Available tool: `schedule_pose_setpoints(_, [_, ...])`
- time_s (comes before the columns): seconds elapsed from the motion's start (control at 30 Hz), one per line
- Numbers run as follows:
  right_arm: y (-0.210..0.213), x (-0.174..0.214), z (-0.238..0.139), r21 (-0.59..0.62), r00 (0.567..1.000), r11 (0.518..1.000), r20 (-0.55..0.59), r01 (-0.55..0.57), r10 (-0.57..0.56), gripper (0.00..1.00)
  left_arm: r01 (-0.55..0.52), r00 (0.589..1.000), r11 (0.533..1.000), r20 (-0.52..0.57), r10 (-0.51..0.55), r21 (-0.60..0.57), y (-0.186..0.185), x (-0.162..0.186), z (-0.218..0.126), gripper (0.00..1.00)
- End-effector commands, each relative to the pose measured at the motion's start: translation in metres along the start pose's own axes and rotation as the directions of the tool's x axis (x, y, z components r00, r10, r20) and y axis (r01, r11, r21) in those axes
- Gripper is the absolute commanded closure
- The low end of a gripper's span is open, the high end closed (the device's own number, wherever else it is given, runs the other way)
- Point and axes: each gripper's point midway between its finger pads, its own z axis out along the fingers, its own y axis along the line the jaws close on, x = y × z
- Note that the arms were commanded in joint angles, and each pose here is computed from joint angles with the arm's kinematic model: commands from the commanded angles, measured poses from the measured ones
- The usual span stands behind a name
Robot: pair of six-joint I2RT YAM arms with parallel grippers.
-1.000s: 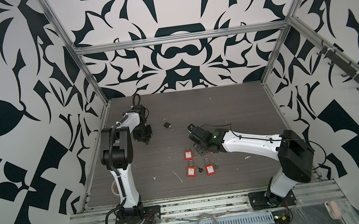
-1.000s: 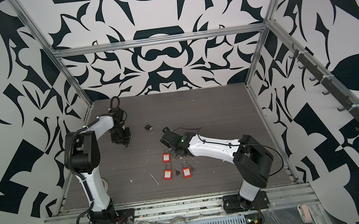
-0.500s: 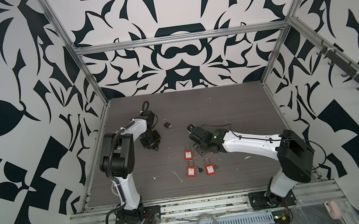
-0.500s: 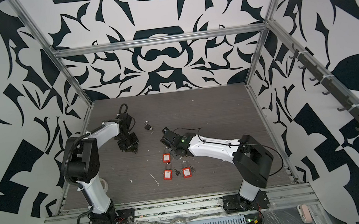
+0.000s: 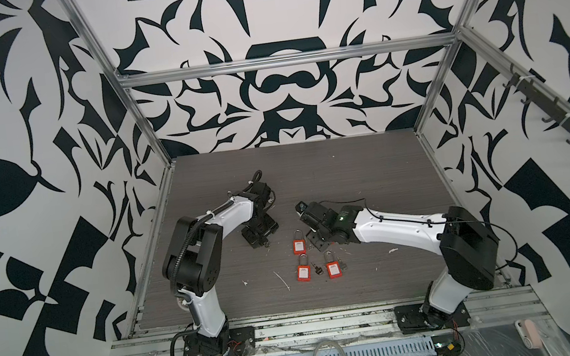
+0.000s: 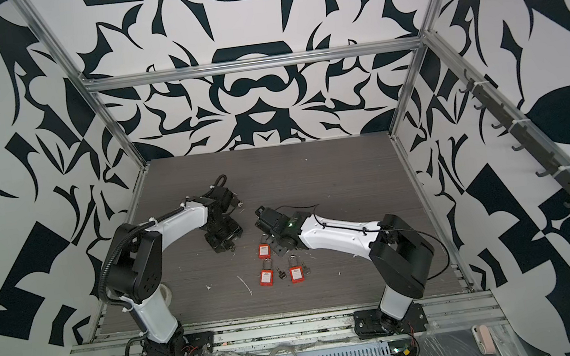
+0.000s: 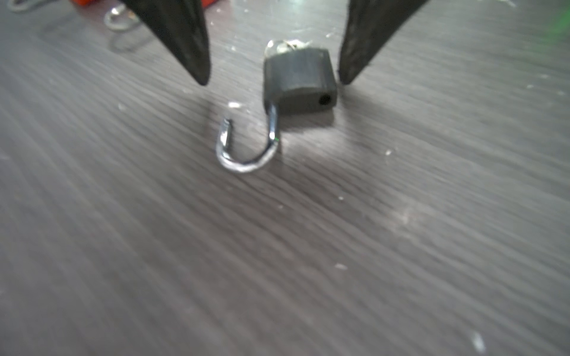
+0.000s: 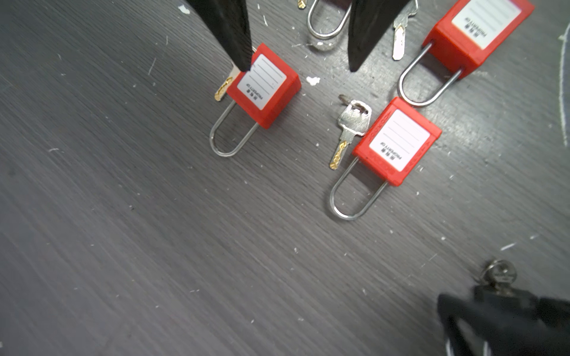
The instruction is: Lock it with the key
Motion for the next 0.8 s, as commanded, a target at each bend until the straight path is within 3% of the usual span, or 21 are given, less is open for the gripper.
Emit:
schedule_pose_setpoints(0.0, [0.01,-0.016,-0.017,-0.077,0.999,0.997,0.034,0.01,-0.007,0.46,-0.017,0.993,0.998,0.116,0.01,0.056,-0.006,-0.024,-0.04,0.26])
schedule_pose_setpoints(0.17, [0.036,-0.03,-0.013,-0.187,0.999,0.982,-0.036,0.014,-0.021,0.47,-0.088,0.969,0.981,0.244,0.045,0.171,0.0,-0.071,-0.082,0.26])
schedule_pose_setpoints(0.37, [0.071,-0.058,0.005,-0.262,0.988,0.963,-0.15,-0.062,0.023,0.5,-0.064,0.969,0.96,0.248,-0.006,0.272,0.046,-0.122,-0.104,0.26])
schedule_pose_setpoints(0.53, [0.098,-0.084,0.021,-0.286,0.985,0.956,-0.17,-0.066,0.017,0.5,-0.13,0.953,0.958,0.299,0.05,0.256,0.063,-0.139,-0.113,0.26])
schedule_pose_setpoints(0.77, [0.123,-0.108,0.045,-0.274,0.975,0.955,-0.215,-0.111,0.052,0.49,-0.193,0.952,0.944,0.284,0.115,0.267,0.07,-0.145,-0.103,0.24])
